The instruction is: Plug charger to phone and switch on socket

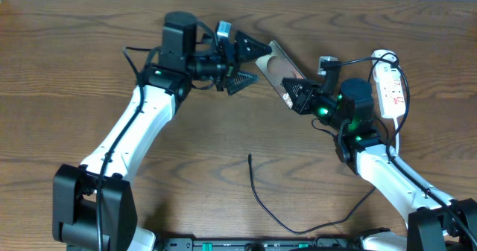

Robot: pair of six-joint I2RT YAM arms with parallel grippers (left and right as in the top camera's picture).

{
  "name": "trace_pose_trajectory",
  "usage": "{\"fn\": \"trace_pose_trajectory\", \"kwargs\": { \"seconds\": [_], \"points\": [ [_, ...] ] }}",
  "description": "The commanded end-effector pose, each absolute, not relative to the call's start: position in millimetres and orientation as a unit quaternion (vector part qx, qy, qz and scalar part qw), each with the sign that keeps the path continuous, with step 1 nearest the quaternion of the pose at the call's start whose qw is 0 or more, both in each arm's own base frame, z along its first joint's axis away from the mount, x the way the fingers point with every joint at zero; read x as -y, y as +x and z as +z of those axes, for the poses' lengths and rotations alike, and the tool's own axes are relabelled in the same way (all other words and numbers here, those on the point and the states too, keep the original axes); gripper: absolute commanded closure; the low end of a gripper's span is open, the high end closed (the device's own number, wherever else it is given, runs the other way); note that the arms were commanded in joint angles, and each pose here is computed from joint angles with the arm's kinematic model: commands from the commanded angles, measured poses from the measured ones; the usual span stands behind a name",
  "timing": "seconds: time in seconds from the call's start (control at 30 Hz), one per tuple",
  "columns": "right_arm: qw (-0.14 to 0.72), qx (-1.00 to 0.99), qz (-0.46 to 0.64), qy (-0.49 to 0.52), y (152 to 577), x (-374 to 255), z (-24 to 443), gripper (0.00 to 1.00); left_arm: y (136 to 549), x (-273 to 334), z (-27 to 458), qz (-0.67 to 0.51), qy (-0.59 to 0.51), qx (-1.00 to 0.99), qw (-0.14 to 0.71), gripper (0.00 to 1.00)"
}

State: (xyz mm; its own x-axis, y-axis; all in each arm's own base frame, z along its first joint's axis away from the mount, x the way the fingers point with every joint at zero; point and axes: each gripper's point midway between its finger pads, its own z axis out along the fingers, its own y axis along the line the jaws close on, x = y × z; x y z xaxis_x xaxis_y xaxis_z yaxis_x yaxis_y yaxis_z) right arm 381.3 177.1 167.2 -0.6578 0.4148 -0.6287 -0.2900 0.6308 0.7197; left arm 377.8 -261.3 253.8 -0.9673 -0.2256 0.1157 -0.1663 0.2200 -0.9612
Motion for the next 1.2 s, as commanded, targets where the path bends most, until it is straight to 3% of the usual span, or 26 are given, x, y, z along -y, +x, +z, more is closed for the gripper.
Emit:
{"fn": "trace_pose_trajectory", "kwargs": {
  "seconds": [0.0,1.17],
  "points": [
    [0.404,-0.792,0.452,0.076,386,-171,178,0.99,377,251,283,-0.64,-0.08,-0.763,0.041,0.08],
    [0.21,-0.657,0.63,0.356,392,-174,216,0.99,415,226,273,-0.599,-0.123,-0.778,0.145,0.07]
  ]
}}
